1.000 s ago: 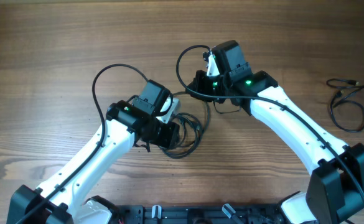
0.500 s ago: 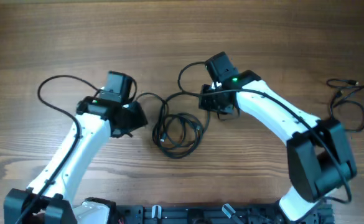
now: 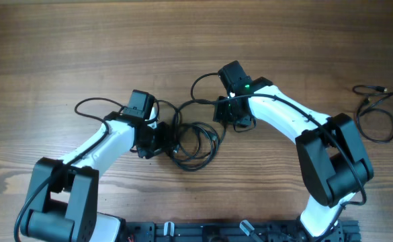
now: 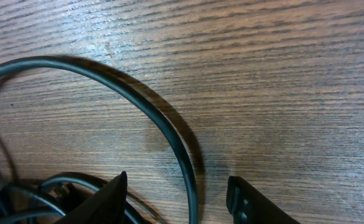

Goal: Untangle cables

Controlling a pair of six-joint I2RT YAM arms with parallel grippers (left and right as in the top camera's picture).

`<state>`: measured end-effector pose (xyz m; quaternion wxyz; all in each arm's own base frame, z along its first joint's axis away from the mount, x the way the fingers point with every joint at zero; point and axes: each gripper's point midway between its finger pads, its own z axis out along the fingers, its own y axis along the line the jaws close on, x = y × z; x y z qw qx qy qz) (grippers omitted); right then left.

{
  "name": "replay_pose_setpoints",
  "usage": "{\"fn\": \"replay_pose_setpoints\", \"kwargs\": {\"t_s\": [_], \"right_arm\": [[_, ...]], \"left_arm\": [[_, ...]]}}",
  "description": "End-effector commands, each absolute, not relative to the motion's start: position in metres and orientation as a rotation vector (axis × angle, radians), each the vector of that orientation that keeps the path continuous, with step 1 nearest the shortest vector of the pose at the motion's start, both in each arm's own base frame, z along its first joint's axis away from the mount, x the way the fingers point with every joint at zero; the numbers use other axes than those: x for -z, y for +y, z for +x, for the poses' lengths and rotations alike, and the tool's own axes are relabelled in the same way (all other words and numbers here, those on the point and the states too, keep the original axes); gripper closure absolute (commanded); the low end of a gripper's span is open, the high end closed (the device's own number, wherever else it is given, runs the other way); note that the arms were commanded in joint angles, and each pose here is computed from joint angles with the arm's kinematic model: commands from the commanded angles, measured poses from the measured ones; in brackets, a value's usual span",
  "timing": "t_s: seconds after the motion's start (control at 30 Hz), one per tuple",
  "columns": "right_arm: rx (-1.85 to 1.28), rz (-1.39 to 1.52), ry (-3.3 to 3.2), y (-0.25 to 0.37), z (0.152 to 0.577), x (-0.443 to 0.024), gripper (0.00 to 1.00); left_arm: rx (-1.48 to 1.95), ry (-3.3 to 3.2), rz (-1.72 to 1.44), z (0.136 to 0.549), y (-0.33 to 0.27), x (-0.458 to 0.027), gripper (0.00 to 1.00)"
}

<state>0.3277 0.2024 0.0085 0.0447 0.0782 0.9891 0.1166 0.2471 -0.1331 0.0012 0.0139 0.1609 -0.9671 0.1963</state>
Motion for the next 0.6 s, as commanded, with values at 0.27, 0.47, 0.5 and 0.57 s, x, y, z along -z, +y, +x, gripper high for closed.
{"fn": "replay_pose_setpoints", "kwargs": {"t_s": [0.27, 0.47, 0.5, 0.57], "right_arm": [[-0.269, 0.210, 3.089, 0.189, 0.309, 0.013, 0.46], [-0.123, 0.212, 3.049, 0.172, 0.316, 0.014, 0.73], [-0.072, 0.216, 3.047, 0.166, 0.316, 0.015, 0.73], [0.091, 0.226, 3.025, 0.145, 0.316, 0.015, 0.77]], "left_arm": [[-0.439, -2.977, 0.553, 0.231, -0.119, 0.026, 0.68], [-0.439, -2.977, 0.552, 0.231, -0.119, 0.026, 0.69], [-0.439, -2.977, 0.552, 0.231, -0.119, 0.026, 0.69], [-0.438, -2.977, 0.551, 0.231, -0.119, 0.026, 0.69]]}}
